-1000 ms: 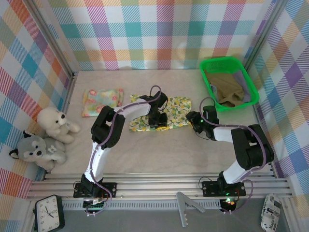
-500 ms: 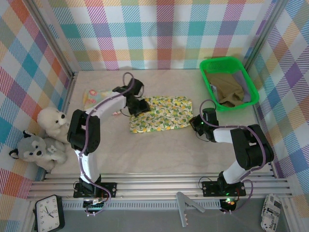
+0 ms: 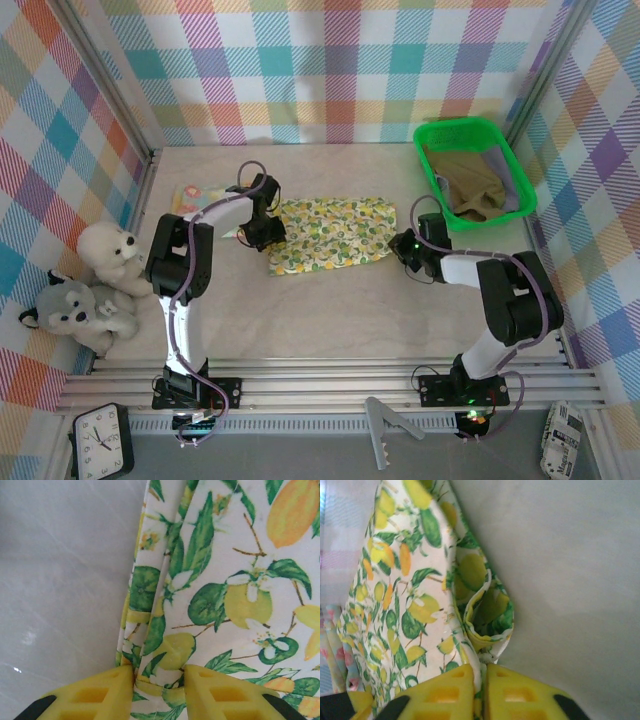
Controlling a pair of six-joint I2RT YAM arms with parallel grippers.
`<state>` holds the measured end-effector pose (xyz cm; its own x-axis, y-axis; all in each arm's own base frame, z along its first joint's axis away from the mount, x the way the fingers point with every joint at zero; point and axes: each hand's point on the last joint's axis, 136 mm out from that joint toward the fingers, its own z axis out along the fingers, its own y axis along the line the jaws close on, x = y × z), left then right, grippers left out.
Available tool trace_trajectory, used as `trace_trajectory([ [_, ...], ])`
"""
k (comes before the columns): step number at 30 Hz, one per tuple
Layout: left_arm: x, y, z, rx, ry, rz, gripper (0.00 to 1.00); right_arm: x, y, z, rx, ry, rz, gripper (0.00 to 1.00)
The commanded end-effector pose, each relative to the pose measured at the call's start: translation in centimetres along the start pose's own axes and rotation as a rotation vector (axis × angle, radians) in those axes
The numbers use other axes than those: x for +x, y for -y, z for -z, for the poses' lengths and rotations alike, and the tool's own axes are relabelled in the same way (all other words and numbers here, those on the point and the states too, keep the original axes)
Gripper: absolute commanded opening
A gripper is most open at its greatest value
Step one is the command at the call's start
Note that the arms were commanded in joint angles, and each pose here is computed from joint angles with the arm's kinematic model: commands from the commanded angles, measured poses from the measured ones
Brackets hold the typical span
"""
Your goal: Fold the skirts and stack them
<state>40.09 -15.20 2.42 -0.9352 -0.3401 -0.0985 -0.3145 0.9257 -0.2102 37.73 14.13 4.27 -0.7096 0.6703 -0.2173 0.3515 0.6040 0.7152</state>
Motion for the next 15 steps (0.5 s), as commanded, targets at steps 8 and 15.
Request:
trace_trajectory([
  [8,1.2,-2.6,-1.6,-0.081,-0.008,0.023,0.04,0.8,1.4,-1.1,0.062,-0.046,-0.018,0.29],
  [15,1.9,-2.6,-1.8,-0.063,-0.031,0.028,0.04,-1.3,-0.9,-0.8,0.006,0.039,0.062,0.11],
])
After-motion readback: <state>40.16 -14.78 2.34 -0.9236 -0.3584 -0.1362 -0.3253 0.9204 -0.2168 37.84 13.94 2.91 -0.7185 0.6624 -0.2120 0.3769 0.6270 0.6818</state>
